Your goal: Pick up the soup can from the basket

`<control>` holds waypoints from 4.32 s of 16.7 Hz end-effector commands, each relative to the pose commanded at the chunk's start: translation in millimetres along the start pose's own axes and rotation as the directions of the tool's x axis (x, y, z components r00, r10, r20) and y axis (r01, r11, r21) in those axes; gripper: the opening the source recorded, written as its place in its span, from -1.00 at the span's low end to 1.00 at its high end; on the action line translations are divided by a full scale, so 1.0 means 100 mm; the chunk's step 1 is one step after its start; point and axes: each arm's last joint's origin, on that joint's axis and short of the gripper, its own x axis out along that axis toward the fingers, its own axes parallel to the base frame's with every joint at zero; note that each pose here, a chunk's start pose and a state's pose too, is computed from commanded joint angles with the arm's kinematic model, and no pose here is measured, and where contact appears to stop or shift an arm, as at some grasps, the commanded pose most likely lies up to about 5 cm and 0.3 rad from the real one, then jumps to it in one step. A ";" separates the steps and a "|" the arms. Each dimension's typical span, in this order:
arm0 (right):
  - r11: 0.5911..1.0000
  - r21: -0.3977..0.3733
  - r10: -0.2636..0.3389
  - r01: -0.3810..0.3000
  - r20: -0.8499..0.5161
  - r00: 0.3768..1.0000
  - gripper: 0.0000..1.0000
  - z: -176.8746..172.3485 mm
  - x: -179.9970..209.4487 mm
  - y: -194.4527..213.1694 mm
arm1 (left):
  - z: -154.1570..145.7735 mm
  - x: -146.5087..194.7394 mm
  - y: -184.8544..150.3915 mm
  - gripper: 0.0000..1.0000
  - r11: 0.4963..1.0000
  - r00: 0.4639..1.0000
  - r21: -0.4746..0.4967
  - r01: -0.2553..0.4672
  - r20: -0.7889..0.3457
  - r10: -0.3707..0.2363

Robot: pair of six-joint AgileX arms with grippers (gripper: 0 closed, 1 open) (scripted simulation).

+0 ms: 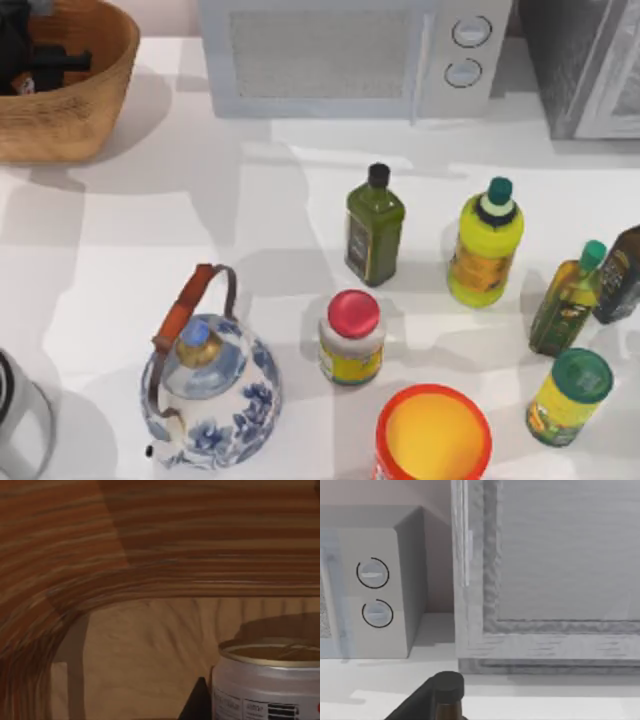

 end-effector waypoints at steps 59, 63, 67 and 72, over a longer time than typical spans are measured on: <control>1.000 0.000 0.000 0.000 0.000 1.000 1.00 0.00 0.00 0.00 | -1.70 -0.90 -1.12 -1.00 0.429 0.186 0.865 0.262 0.391 -0.901; 1.000 0.000 0.000 0.000 0.000 1.000 1.00 0.00 0.00 0.00 | -1.59 -0.09 -1.22 -1.00 0.227 0.121 0.925 0.306 0.198 -0.973; 1.000 0.000 0.000 0.000 0.000 1.000 1.00 0.00 0.00 0.00 | -1.69 0.54 -1.29 -1.00 0.071 0.065 0.941 0.330 0.052 -0.996; 1.000 0.000 0.000 0.000 0.000 1.000 1.00 0.00 0.00 0.00 | -1.79 0.80 -1.32 -1.00 0.000 0.039 0.941 0.339 -0.014 -0.999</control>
